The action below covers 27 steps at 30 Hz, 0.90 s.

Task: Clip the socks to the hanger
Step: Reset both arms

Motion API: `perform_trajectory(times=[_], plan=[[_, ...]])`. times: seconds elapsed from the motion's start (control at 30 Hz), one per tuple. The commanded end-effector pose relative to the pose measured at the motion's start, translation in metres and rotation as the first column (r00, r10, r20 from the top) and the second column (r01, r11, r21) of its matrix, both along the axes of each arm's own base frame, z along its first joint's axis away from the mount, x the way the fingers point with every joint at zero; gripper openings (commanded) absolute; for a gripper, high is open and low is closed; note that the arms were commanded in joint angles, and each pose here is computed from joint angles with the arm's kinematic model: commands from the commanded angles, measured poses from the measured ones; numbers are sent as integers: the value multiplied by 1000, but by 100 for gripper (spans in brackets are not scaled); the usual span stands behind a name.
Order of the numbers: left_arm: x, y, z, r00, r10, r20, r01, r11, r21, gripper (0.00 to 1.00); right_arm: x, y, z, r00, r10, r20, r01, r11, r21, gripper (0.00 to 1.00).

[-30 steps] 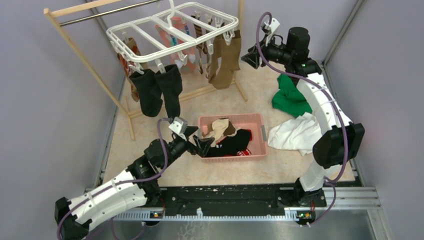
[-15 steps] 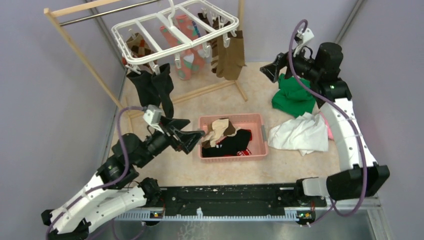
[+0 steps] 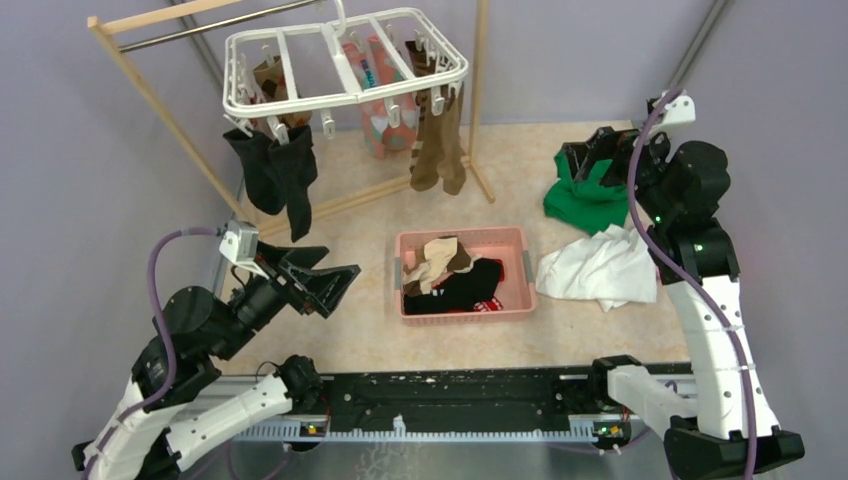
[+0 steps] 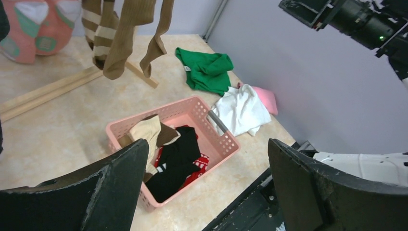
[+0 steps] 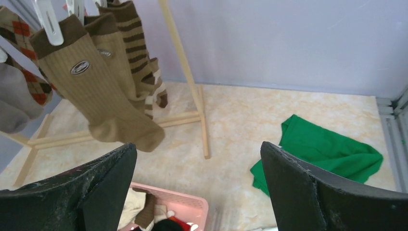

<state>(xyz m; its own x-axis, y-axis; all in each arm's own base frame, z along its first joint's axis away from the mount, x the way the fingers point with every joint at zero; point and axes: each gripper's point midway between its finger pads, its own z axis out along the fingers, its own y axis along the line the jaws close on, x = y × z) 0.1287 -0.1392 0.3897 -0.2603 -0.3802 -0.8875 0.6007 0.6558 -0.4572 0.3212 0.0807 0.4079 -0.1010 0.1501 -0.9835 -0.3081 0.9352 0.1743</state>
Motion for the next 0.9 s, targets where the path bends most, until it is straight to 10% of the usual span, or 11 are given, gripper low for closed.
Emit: perform_trajectory(times=[0.0, 0.87], plan=[[-5, 23, 6, 998, 51, 40, -51, 999, 5, 99, -8, -17, 21, 993, -81, 82, 82, 997, -6, 98], [2, 48, -28, 992, 116, 42, -122, 976, 179, 99, 26, -18, -21, 994, -105, -30, 104, 994, -37, 98]])
